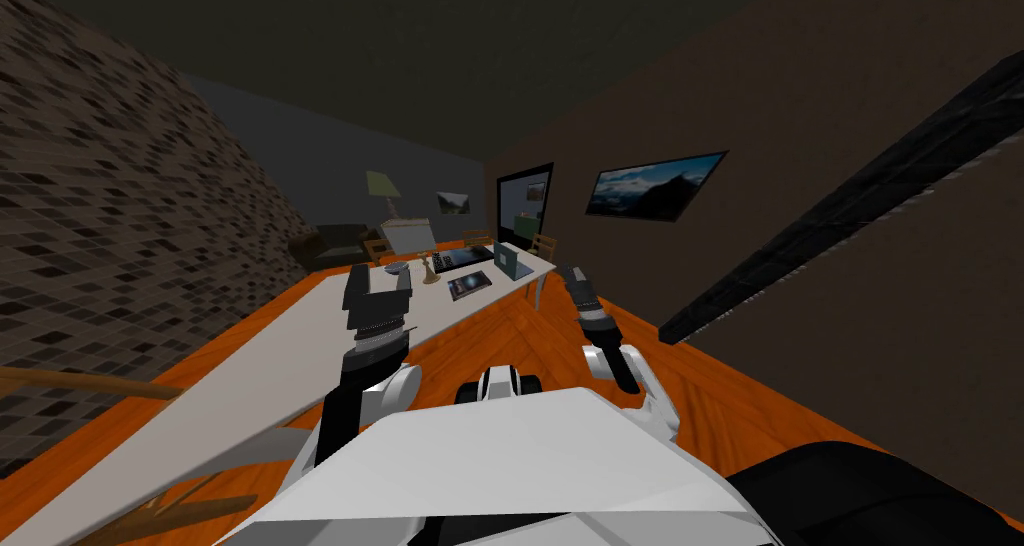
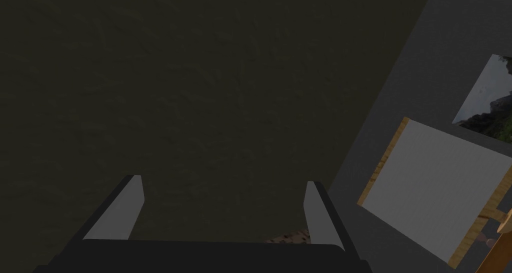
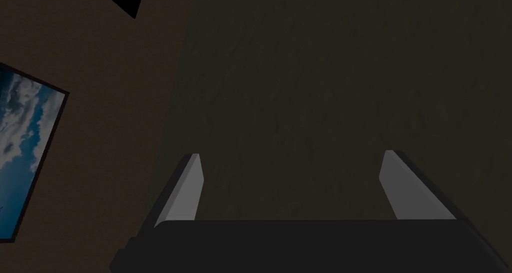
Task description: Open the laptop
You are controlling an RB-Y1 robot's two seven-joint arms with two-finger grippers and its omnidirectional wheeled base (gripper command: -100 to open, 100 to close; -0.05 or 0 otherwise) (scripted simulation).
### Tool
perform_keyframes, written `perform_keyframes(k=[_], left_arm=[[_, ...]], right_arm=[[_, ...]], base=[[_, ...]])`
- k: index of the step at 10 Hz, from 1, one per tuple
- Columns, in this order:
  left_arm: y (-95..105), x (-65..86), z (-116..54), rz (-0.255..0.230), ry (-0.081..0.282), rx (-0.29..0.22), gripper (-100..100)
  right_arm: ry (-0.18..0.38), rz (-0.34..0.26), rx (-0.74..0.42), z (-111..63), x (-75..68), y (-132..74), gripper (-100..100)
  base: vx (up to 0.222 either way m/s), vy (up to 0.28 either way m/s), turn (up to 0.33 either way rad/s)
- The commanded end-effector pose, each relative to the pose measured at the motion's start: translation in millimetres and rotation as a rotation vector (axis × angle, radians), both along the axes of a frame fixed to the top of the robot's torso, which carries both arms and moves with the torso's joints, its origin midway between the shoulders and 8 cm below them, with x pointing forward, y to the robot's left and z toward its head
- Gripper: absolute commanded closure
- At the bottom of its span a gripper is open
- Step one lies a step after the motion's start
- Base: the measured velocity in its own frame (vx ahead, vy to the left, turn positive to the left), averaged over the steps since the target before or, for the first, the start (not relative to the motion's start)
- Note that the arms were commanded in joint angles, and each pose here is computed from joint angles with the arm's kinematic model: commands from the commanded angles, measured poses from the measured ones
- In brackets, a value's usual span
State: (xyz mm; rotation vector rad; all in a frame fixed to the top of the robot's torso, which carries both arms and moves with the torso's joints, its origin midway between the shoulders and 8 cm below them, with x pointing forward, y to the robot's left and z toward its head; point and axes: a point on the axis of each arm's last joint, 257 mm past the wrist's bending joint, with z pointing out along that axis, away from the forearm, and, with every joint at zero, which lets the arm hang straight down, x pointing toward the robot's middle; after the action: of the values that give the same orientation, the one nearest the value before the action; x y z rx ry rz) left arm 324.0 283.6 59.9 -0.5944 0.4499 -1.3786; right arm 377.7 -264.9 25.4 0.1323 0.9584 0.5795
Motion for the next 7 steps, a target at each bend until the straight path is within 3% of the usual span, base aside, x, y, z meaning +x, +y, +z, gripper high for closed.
perform_keyframes(k=[1,7], left_arm=[[0.0,0.0,0.0,0.000,0.000,0.000,0],[0.0,0.0,0.0,0.000,0.000,0.000,0]], right_arm=[[0.000,-0.044,-0.100,-4.1,3.9,3,-100],[-0.006,-0.163,-0.368,-16.5,15.1,7,-100]], base=[[0.025,-0.001,0.056],[0.028,-0.001,0.088]])
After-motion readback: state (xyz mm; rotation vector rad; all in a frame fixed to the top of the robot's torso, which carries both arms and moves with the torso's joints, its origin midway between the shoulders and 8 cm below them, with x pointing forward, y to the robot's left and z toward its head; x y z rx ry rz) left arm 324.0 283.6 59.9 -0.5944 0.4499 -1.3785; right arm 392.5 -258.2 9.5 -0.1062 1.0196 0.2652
